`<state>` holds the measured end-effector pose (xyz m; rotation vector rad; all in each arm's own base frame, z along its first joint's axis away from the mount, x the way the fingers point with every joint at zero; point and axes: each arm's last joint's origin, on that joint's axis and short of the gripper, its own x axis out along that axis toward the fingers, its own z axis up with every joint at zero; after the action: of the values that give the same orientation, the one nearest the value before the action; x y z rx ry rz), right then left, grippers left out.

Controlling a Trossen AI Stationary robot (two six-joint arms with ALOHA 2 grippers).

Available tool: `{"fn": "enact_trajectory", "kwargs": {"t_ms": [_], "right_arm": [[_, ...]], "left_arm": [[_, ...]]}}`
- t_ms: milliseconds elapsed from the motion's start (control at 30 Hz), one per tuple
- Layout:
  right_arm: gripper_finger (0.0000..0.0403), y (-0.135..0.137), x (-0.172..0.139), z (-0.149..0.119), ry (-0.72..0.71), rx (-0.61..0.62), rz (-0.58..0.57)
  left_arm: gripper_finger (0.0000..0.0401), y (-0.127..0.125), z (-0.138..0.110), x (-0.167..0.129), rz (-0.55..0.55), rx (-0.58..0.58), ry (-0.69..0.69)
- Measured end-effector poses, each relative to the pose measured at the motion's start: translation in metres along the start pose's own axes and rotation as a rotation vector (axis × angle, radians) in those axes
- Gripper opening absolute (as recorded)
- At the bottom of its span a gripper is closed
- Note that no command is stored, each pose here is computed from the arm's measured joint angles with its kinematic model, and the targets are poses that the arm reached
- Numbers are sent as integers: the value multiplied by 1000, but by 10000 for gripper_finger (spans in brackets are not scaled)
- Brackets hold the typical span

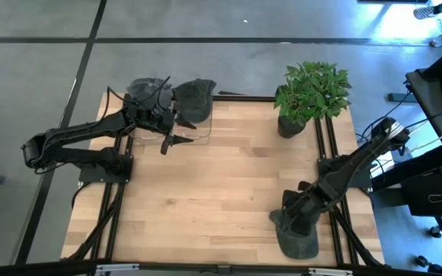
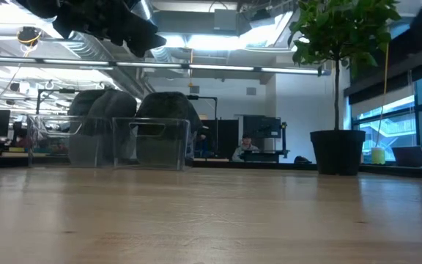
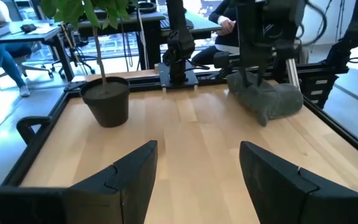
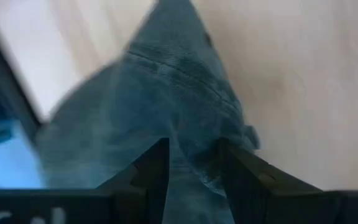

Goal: Pick & Place hat
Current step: Put the black cap into the right transparent bin

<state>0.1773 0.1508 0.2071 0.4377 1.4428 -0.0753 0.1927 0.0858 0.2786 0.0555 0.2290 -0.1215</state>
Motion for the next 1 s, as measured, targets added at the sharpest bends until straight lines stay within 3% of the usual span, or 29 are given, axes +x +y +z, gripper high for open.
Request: {"fn": "enact_trajectory", "kwargs": {"t_ms": [167,400,767,1000], "right_arm": [[138,-3,9,-1,42,86,-77],[138,-1,11,0,35,134,-68],[125,0,10,9,-136,-201,-130],[118,3,11,13,-166,-214,-93]], "left_arm": [[224,0,0,0,0,-10,0],[224,0,0,0,0,-9,0],[224,0,0,0,0,-9,0],[224,0,0,0,1,-7,1]]}}
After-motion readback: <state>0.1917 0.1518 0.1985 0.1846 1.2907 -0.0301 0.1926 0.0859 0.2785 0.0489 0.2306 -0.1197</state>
